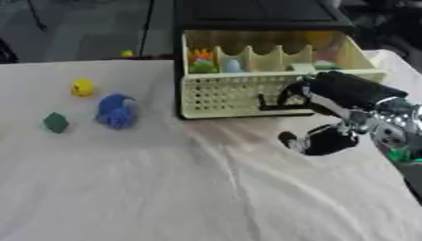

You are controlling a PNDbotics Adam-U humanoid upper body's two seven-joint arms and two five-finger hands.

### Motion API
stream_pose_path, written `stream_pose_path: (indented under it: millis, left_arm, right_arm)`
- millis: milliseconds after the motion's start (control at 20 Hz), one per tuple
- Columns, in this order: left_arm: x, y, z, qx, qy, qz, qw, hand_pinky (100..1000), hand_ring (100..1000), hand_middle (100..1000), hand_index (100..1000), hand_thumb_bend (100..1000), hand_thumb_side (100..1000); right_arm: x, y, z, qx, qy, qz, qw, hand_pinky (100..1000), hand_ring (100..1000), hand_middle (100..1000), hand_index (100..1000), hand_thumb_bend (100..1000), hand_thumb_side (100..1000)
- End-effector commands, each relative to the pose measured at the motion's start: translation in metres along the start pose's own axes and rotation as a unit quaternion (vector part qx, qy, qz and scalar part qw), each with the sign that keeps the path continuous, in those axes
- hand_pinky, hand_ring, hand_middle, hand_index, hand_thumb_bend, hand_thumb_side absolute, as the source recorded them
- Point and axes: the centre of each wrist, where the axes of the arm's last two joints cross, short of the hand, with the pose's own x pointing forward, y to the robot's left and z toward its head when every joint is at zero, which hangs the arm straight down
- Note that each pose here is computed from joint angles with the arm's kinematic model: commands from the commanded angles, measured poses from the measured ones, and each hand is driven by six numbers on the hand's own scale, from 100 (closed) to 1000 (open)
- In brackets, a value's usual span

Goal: Pick up objects from table and place into drawer.

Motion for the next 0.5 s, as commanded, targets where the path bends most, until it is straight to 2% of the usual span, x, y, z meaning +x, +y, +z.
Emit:
stream_pose_path:
  millis: [50, 300, 500]
  left_arm:
    - [0.004, 0.009, -0.004, 0.012, -0.011, -0.007, 1.000, 710, 790, 848, 960, 255, 990]
    - [0.003, 0.009, -0.004, 0.012, -0.010, -0.008, 1.000, 710, 791, 848, 960, 255, 991]
    - [0.003, 0.009, -0.003, 0.012, -0.009, -0.008, 1.000, 709, 790, 848, 961, 254, 991]
  right_arm:
    - [-0.005, -0.013, 0.006, -0.033, -0.003, 0.020, 0.999, 100, 100, 100, 867, 345, 334]
    - [-0.011, -0.026, 0.009, -0.094, 0.008, 0.039, 0.995, 100, 100, 100, 864, 344, 361]
    - [-0.015, -0.031, 0.011, -0.118, 0.010, 0.039, 0.992, 100, 100, 100, 860, 361, 360]
